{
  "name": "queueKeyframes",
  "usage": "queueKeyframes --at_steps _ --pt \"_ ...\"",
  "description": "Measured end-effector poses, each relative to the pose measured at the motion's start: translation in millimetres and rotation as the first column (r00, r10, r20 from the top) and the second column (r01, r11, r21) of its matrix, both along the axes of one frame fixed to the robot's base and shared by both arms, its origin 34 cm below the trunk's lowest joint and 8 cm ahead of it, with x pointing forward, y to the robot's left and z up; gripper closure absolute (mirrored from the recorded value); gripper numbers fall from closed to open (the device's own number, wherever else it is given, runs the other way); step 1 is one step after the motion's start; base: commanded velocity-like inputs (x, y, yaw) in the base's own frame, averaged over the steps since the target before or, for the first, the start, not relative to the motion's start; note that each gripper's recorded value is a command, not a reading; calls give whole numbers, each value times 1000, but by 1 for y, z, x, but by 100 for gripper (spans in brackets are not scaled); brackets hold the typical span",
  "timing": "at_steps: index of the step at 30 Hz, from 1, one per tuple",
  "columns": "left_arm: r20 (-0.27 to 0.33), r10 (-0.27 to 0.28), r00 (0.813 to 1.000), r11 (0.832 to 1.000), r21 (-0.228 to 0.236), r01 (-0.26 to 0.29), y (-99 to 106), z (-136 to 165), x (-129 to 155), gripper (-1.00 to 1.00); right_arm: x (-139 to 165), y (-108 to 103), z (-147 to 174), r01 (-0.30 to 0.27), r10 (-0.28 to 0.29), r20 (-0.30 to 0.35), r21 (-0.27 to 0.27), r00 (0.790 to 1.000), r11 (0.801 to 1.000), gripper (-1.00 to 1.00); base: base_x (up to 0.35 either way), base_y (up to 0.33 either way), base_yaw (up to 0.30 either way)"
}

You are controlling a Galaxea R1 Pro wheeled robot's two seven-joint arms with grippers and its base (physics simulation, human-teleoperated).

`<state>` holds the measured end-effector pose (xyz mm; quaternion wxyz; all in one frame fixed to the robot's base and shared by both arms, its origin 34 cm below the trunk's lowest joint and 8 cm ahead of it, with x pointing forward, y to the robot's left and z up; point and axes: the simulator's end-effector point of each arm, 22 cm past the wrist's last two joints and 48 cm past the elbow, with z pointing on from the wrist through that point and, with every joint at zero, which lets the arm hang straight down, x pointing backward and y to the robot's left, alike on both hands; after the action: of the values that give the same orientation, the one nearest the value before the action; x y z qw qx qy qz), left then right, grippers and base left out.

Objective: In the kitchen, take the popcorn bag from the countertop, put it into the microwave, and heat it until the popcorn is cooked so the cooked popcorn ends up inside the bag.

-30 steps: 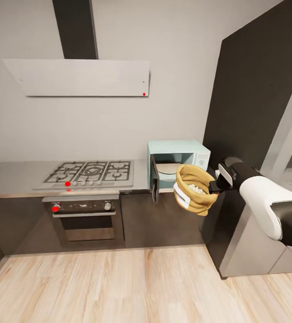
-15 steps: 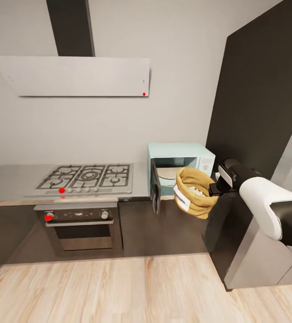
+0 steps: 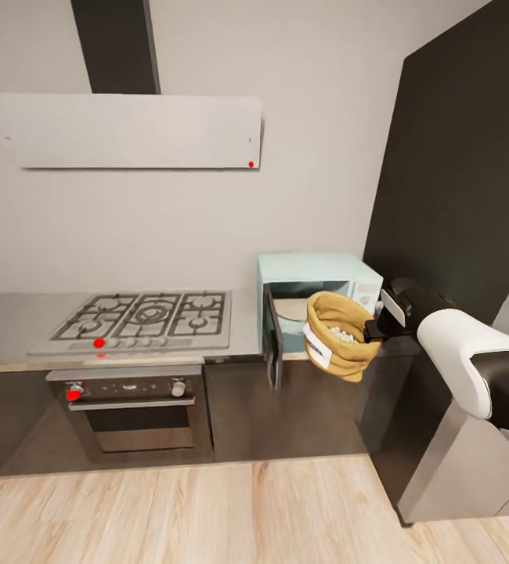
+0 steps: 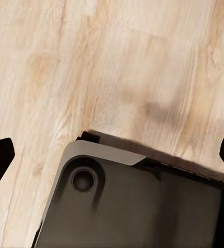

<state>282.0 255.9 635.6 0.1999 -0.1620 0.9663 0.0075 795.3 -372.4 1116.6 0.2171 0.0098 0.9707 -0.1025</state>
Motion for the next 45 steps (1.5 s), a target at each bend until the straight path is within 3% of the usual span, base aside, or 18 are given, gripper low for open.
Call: queueKeyframes --at_steps 11,22,45 --pt "-1 0 1000 1000 0 0 0 0 -1 -100 1 1 0 0 0 2 4 1000 1000 100 22 0 0" --pt "0 0 1000 1000 0 0 0 0 0 -100 0 0 0 -1 1 0 0 1000 1000 100 281 0 0" --pt "-3 -2 1000 1000 -2 2 -2 0 -2 -100 -2 1 -4 -1 1 -11 2 1000 1000 100 6 0 0"
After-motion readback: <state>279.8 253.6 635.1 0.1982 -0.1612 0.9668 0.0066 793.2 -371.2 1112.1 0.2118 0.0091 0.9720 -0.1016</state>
